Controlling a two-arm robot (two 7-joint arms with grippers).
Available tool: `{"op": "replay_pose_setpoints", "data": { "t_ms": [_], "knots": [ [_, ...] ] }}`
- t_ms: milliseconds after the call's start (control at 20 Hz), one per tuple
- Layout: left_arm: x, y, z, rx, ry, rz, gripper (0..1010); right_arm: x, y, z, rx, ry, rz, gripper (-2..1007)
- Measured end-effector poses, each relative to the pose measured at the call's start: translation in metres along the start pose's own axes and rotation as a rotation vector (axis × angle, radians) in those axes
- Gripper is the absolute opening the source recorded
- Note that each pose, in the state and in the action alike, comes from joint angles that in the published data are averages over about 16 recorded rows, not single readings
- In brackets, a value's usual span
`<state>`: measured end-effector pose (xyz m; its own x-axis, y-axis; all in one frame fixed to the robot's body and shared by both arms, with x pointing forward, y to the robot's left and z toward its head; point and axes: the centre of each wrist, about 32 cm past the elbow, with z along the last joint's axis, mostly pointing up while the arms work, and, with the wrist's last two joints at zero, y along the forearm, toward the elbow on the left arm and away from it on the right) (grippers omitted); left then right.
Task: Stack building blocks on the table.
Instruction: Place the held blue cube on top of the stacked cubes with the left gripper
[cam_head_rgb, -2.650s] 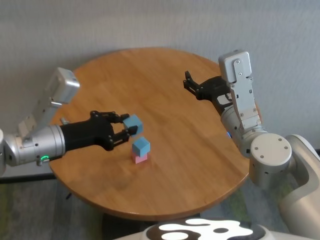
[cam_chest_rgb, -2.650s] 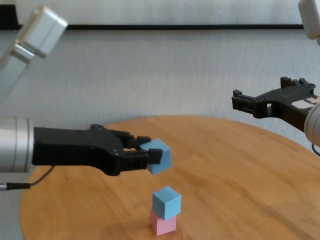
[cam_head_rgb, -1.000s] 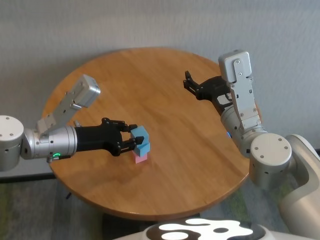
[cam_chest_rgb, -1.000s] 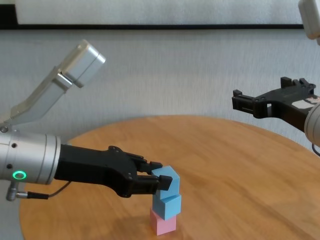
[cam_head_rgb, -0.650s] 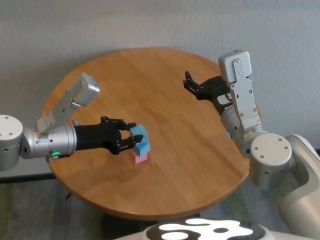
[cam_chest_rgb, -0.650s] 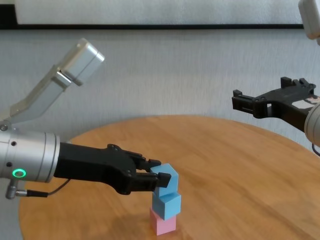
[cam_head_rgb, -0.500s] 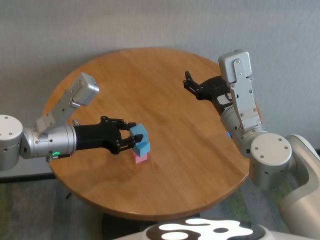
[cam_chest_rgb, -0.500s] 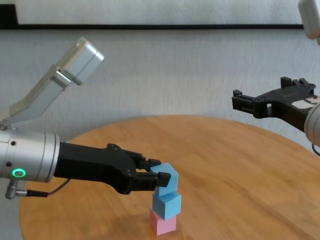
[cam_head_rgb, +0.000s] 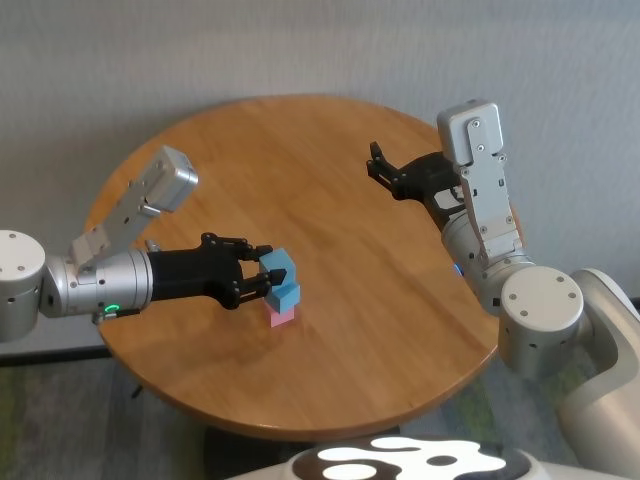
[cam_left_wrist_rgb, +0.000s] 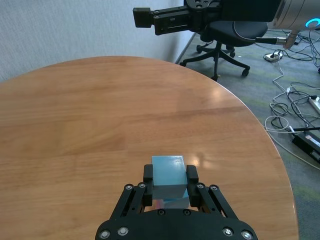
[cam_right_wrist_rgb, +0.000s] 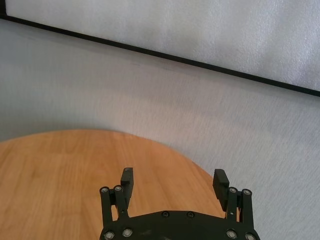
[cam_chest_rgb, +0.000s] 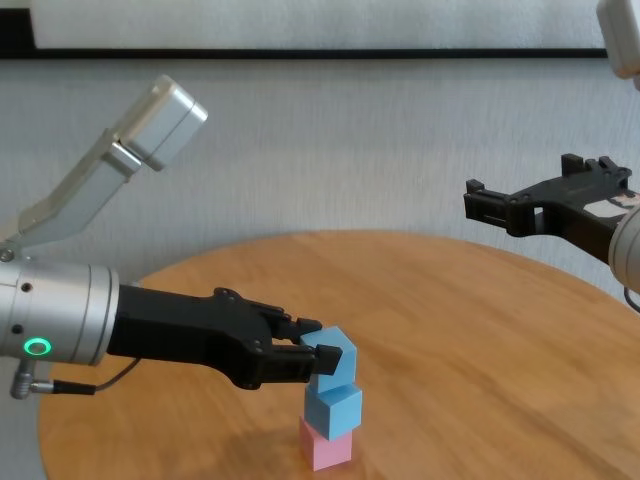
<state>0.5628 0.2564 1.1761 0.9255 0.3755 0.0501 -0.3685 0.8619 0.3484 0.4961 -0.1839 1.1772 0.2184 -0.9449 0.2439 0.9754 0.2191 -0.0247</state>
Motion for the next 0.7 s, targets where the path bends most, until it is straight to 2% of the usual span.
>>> {"op": "replay_pose_setpoints", "data": {
  "t_ms": [350, 700],
  "knots": [
    [-0.0001, 0.0, 0.0, 0.0, 0.0, -0.001, 522, 0.0, 0.0, 0.0, 0.0, 0.0, 0.0, 1005],
    [-0.0003, 0.0001, 0.0, -0.009, 0.0, -0.002, 721, 0.0, 0.0, 0.0, 0.0, 0.0, 0.0, 1005]
  ]
}}
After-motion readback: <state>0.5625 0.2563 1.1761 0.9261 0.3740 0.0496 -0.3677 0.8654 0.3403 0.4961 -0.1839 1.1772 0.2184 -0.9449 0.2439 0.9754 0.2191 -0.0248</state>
